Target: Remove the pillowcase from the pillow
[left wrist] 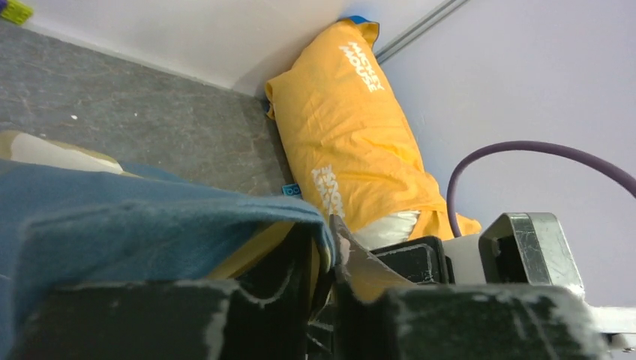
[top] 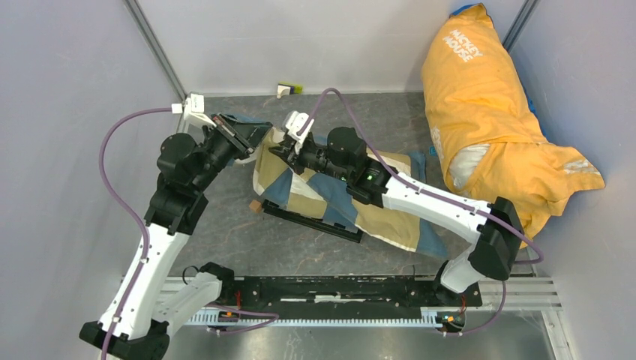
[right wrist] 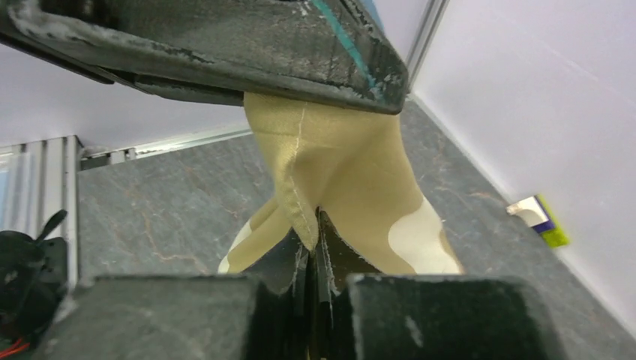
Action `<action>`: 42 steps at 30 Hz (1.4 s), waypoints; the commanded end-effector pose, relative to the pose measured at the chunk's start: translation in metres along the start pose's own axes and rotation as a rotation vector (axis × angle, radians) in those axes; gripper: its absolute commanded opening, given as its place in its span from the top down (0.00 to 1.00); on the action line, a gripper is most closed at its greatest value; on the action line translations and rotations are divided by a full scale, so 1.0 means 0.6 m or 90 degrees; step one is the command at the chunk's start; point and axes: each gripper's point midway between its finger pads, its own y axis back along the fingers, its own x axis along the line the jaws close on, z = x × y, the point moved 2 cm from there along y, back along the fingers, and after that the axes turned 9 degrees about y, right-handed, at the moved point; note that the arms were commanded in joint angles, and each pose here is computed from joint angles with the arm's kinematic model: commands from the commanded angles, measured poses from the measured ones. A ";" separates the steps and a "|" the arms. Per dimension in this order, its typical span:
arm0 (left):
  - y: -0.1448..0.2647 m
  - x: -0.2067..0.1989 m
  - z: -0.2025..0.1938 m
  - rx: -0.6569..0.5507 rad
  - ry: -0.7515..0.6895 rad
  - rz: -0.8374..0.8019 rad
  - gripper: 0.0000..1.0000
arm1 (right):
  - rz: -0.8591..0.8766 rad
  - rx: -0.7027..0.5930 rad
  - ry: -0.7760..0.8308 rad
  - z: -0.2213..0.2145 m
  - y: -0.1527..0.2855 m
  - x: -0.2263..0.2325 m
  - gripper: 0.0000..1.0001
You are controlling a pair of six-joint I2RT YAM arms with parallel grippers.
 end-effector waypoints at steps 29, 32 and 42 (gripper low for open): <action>0.074 0.474 -0.047 -0.154 0.632 0.499 0.00 | -0.141 0.018 -0.093 -0.002 0.133 -0.061 1.00; 0.069 0.495 -0.076 -0.133 0.678 0.480 0.00 | -0.127 0.014 -0.093 0.001 0.128 -0.057 1.00; 0.014 0.506 -0.140 -0.051 0.737 0.448 0.00 | -0.105 0.002 -0.100 0.006 0.125 -0.048 1.00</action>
